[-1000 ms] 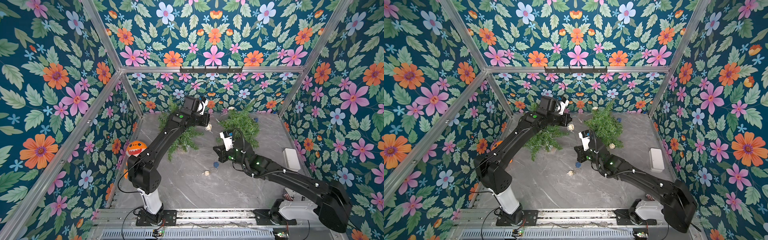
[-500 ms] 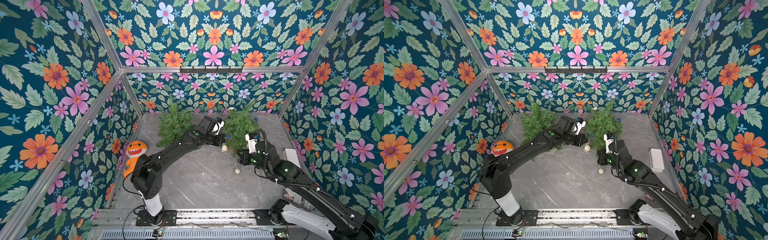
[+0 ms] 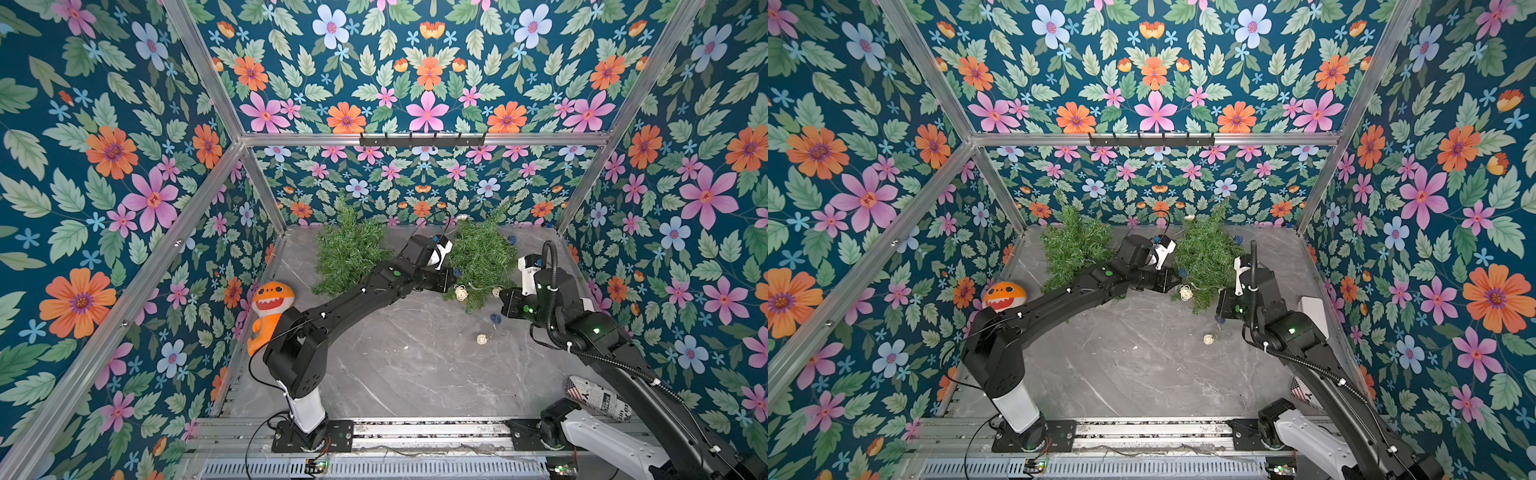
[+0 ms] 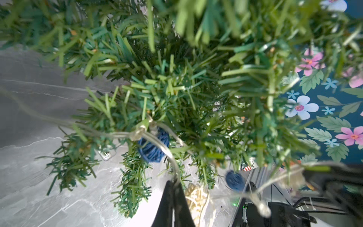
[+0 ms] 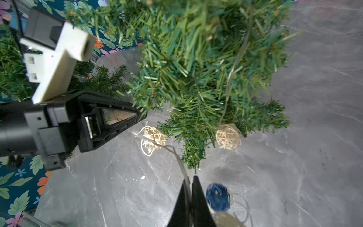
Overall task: Wrap string light around the christmas tree
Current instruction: Wrap the light string around the Christmas tree.
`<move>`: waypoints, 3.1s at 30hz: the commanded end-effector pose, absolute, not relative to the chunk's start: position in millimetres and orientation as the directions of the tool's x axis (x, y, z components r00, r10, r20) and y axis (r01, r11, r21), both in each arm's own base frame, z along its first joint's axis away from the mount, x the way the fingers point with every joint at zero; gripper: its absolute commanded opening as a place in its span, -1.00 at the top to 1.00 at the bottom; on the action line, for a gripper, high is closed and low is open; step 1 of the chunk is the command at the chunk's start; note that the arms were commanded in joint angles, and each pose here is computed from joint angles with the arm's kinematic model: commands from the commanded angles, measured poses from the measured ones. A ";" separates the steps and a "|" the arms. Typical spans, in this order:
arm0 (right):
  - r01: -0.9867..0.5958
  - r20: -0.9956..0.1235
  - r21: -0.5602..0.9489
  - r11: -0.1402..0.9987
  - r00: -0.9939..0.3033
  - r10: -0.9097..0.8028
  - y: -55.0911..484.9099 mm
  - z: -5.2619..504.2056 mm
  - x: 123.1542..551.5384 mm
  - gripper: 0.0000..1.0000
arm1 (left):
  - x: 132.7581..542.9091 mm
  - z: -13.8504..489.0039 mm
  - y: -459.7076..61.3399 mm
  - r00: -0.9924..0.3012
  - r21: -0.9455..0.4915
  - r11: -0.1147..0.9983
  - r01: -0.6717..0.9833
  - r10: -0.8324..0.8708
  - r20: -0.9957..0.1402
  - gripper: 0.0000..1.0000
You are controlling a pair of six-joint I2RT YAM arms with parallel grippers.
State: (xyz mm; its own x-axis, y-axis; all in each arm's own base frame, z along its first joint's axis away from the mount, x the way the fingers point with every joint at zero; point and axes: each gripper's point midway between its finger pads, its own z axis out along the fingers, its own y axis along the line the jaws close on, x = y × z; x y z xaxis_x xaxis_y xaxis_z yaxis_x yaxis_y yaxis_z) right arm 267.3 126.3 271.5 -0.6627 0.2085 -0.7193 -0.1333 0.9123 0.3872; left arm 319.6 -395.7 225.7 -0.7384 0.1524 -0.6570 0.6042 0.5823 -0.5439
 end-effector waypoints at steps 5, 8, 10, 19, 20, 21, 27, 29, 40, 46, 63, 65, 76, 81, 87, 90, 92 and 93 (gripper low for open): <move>-0.227 -0.685 0.359 0.905 -0.723 0.091 137.0 284.4 256.4 1.00 | 322.6 285.6 -382.6 -0.573 -0.483 0.490 0.726 0.042 -0.819 0.20; -0.220 -0.632 0.392 0.893 -0.770 0.088 145.1 282.7 256.5 1.00 | 325.1 286.3 -365.4 -0.534 -0.442 0.512 0.737 0.040 -0.845 0.01; -0.204 -0.583 0.430 0.879 -0.807 0.098 152.7 279.9 256.5 1.00 | 321.5 278.5 -353.0 -0.496 -0.396 0.535 0.746 0.050 -0.867 -0.14; -0.158 -0.511 0.563 0.811 -0.838 0.192 168.5 283.5 254.4 1.00 | 279.5 255.6 -308.2 -0.324 -0.339 0.498 0.798 -0.120 -0.938 -0.53; -0.154 -0.503 0.585 0.796 -0.839 0.207 171.6 284.4 255.0 1.00 | 275.8 249.9 -308.7 -0.330 -0.344 0.491 0.800 -0.119 -0.937 -0.50; -0.157 -0.498 0.605 0.781 -0.839 0.217 174.7 284.6 255.0 1.00 | 269.8 242.4 -311.8 -0.337 -0.345 0.480 0.807 -0.106 -0.935 -0.48; -0.161 -0.507 0.640 0.751 -0.824 0.255 175.3 290.5 251.1 1.00 | 222.5 207.2 -341.8 -0.274 -0.256 0.393 0.883 -0.011 -0.962 -0.51; -0.166 -0.502 0.652 0.740 -0.826 0.256 177.0 293.0 248.9 1.00 | 212.7 199.5 -353.1 -0.276 -0.249 0.359 0.899 0.025 -0.961 -0.50; -0.215 -0.517 0.654 0.725 -0.827 0.221 177.7 304.1 235.5 1.00 | 196.4 205.5 -409.9 -0.189 -0.160 0.282 0.946 0.077 -0.979 -0.48; -0.214 -0.578 0.564 0.797 -0.792 0.196 159.0 312.6 234.5 1.00 | 204.8 211.1 -423.0 -0.180 -0.154 0.283 0.947 0.069 -0.981 -0.39; -0.142 -0.796 0.012 0.990 -0.601 -0.077 91.2 385.4 357.8 1.00 | 229.1 220.6 -392.8 -0.154 -0.117 0.383 0.916 0.067 -0.986 -0.21; -0.174 -0.807 0.016 0.985 -0.584 -0.090 98.7 384.3 372.4 1.00 | 230.5 220.5 -391.9 -0.154 -0.119 0.387 0.914 0.061 -0.986 -0.20; -0.127 -0.737 0.123 0.984 -0.676 0.005 84.8 324.8 386.2 0.39 | 234.7 217.0 -386.2 -0.170 -0.132 0.402 0.906 0.059 -0.984 -0.15; -0.082 -0.692 0.192 0.978 -0.718 0.076 73.1 318.5 363.5 0.03 | 241.0 218.2 -385.1 -0.176 -0.141 0.409 0.902 0.048 -0.983 -0.14; -0.034 -0.670 0.296 0.955 -0.720 0.181 69.3 310.2 330.2 -0.12 | 244.8 217.3 -386.3 -0.193 -0.162 0.417 0.894 0.034 -0.981 -0.11; -0.011 -0.647 0.379 0.925 -0.718 0.257 63.8 310.1 316.6 -0.15 | 245.0 213.9 -387.3 -0.201 -0.166 0.415 0.894 0.041 -0.979 -0.11; 0.019 -0.632 0.400 0.916 -0.719 0.291 57.4 308.3 309.8 -0.15 | 246.6 212.6 -389.1 -0.205 -0.169 0.414 0.894 0.043 -0.978 -0.12; 0.044 -0.620 0.412 0.910 -0.719 0.315 54.4 303.0 306.4 -0.14 | 247.3 213.5 -390.7 -0.204 -0.169 0.412 0.895 0.042 -0.978 -0.12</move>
State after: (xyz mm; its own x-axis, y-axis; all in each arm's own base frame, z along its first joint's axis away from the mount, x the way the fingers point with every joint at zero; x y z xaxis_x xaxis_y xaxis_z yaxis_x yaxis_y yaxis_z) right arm 313.6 50.3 305.4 -0.7106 0.2523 -0.6568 0.0214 0.9408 0.3383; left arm 246.2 -387.1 204.2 -0.2151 0.0712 -0.9740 0.8892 0.4266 -0.1653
